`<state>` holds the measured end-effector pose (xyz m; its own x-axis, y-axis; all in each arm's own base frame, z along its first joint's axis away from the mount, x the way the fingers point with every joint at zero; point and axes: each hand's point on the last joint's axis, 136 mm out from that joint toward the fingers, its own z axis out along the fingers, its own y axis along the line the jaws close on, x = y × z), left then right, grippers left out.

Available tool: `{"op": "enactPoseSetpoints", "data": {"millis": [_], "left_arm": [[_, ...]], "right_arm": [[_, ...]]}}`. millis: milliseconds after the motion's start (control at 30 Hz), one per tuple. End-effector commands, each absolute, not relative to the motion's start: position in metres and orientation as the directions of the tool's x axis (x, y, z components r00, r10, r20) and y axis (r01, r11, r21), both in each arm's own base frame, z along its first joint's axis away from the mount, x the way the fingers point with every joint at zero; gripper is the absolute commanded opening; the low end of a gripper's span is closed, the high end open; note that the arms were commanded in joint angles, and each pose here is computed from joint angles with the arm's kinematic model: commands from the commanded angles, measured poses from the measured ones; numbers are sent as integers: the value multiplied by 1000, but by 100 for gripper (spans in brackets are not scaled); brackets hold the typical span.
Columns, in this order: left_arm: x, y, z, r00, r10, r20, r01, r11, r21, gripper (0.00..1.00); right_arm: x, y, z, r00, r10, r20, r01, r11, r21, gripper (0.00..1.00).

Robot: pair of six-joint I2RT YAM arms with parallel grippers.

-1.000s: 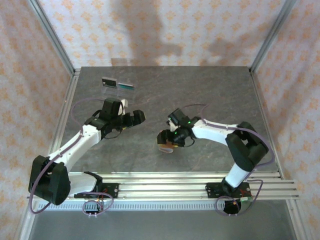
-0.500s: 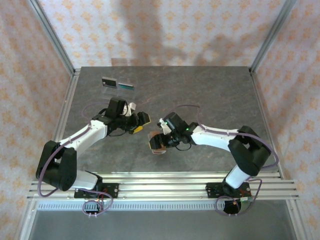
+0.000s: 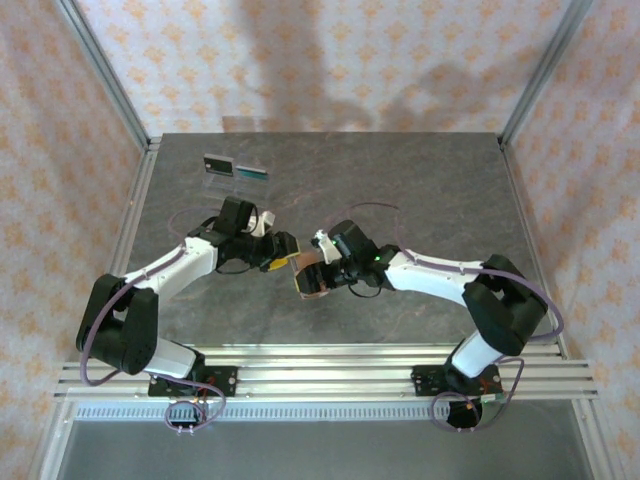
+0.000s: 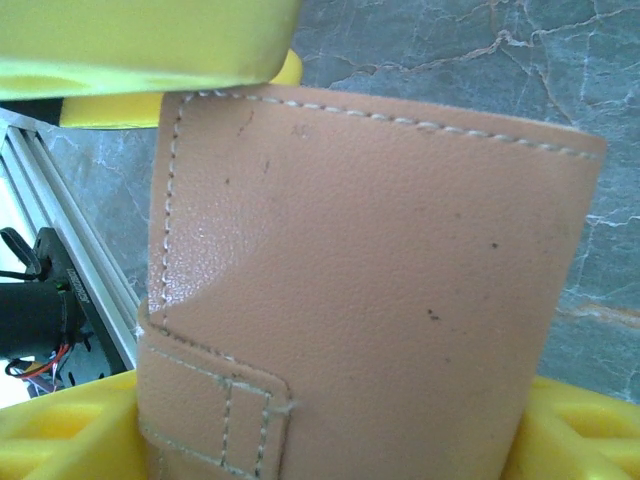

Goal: Put the credit cards into the card holder

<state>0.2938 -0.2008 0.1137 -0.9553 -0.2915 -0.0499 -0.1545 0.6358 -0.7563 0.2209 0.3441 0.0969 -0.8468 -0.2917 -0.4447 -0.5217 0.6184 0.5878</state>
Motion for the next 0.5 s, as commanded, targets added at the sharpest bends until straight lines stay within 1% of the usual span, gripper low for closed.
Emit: {"op": "enactPoseSetpoints", "data": {"millis": [0,67,167,233,300,333,400,467], "left_arm": [[295,-209,111,-956,-293,-21,-168,605,-779,49],[299,-212,111,-951,-309,-5,-183,576,-796,40],[304,-218,113,-945,-326,18,-197,524,-828,33],[305,-221,113,-944,-329,33,-204,502,-840,25],[305,-220,110,-944,-329,35,-212,518,-829,12],[306,-218,108,-944,-329,32,-214,536,-817,8],[305,-214,104,-942,-335,39,-236,571,-787,3],[304,-209,102,-937,-346,41,-255,601,-758,0]], "right_arm": [[231,353,117,-809,-272,-522,-569,588,575,74],[232,356,117,-812,-262,-521,-564,584,584,74],[234,358,114,-817,-256,-517,-557,585,590,74],[237,359,113,-814,-246,-526,-556,592,584,74],[243,357,110,-805,-241,-543,-561,607,562,75],[246,355,108,-801,-240,-549,-560,624,545,78],[252,350,104,-791,-237,-565,-559,655,508,84],[256,341,102,-781,-234,-580,-553,691,466,87]]}}
